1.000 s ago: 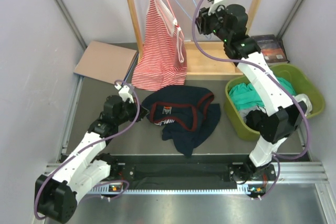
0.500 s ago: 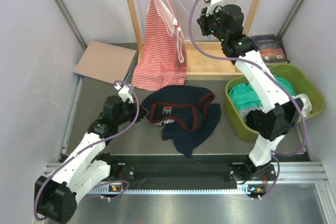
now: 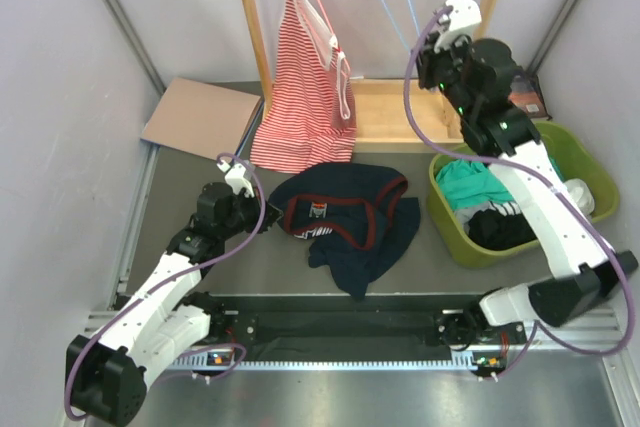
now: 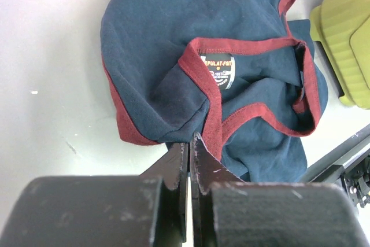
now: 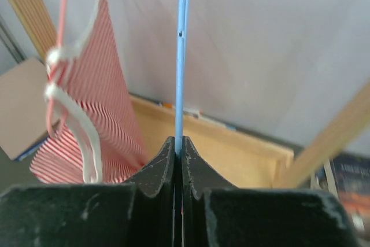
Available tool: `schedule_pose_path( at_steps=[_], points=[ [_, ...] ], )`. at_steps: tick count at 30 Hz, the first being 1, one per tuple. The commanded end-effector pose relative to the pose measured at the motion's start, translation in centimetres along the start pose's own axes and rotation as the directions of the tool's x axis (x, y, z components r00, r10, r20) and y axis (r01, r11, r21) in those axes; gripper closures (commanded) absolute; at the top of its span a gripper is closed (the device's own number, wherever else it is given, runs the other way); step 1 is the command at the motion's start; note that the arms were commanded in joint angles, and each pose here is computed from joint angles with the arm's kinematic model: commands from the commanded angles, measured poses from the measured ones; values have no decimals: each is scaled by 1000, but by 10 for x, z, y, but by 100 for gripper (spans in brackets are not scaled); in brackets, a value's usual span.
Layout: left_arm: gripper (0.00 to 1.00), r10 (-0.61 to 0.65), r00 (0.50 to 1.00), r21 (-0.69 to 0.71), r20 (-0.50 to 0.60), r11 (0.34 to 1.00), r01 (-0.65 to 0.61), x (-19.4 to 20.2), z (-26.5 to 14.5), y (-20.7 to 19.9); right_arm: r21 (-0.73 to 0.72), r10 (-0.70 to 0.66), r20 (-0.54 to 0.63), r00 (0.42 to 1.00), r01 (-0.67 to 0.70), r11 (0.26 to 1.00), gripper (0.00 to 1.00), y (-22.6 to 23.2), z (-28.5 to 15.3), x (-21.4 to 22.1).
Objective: Place the tank top on the hanger
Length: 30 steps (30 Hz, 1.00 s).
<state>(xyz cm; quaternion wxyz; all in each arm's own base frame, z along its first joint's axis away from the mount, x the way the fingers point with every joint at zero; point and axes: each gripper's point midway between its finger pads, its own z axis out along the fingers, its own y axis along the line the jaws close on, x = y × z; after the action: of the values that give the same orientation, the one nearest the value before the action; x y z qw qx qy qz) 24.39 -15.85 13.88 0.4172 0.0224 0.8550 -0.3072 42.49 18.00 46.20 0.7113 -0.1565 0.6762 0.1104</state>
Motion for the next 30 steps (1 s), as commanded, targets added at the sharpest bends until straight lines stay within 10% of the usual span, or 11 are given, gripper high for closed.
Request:
schedule_pose_path(
  at_steps=[1, 13, 30],
  points=[
    [100, 36, 998, 33, 60, 999, -38, -20, -2, -11, 188, 88, 1, 996, -87, 978, 100, -30, -64, 23],
    [100, 53, 991, -59, 122, 997, -46, -41, 9, 4, 258, 351, -276, 895, -282, 924, 100, -3, -219, 153],
    [100, 88, 972, -42, 219, 996, -80, -118, 36, 12, -183, 227, -508, 831, -362, 914, 100, 72, -299, 155]
  ],
)
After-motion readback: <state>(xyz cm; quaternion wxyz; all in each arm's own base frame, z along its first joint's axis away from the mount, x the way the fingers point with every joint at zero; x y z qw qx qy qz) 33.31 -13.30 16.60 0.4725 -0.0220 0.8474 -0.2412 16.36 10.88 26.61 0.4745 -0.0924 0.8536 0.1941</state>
